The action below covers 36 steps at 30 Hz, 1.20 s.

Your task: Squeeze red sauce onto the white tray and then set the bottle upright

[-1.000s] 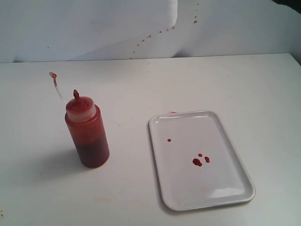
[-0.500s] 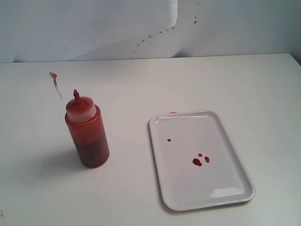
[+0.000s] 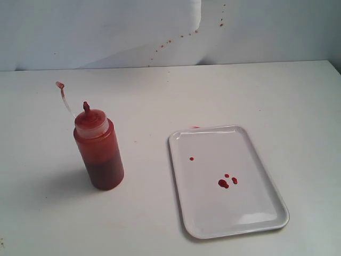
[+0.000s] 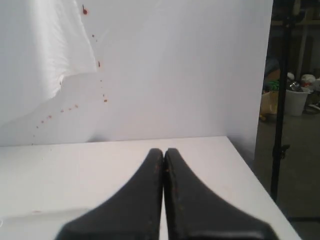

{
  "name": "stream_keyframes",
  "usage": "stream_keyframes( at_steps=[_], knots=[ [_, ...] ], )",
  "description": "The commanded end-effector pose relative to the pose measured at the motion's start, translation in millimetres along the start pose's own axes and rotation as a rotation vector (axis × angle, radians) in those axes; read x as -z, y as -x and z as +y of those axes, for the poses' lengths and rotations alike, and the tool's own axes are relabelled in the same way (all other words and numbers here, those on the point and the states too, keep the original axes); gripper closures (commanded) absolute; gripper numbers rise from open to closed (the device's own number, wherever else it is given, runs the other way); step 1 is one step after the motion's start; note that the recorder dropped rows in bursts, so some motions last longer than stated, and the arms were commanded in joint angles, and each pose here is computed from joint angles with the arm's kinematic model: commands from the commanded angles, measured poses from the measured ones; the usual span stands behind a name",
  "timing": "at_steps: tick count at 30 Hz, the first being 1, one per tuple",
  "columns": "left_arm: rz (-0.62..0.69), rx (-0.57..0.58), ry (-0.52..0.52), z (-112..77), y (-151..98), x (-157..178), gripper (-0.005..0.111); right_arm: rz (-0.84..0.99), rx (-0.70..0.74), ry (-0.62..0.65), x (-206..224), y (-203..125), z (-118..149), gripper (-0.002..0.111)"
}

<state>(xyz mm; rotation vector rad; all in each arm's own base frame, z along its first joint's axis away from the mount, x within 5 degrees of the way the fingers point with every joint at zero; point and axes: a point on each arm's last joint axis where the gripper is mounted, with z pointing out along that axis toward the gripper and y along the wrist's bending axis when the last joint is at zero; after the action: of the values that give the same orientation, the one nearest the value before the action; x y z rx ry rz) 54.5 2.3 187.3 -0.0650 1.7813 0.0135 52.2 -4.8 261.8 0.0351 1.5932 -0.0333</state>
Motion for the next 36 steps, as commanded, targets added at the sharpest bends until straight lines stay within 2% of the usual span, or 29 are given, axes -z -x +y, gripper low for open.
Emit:
stream_keyframes(
  at_steps=[1,10,15,24,36],
  knots=[
    [-0.005,0.009,0.004,0.3,-0.7,-0.1,0.107,0.000,-0.045,0.008,-1.8,-23.5,1.0,0.108],
    [-0.005,0.009,0.004,0.3,-0.7,-0.1,0.107,0.025,-0.049,0.031,-7.7,-59.7,3.4,0.108],
    [-0.005,0.009,0.004,0.3,-0.7,-0.1,0.107,0.059,-0.071,0.023,-7.3,-62.9,2.8,0.108],
    [-0.005,0.009,0.004,0.3,-0.7,-0.1,0.107,0.044,-0.012,0.054,-5.3,-62.5,5.4,0.108],
    [-0.005,0.009,0.004,0.3,-0.7,-0.1,0.107,0.173,-0.005,0.047,-4.0,-74.1,4.8,0.108]
  ],
)
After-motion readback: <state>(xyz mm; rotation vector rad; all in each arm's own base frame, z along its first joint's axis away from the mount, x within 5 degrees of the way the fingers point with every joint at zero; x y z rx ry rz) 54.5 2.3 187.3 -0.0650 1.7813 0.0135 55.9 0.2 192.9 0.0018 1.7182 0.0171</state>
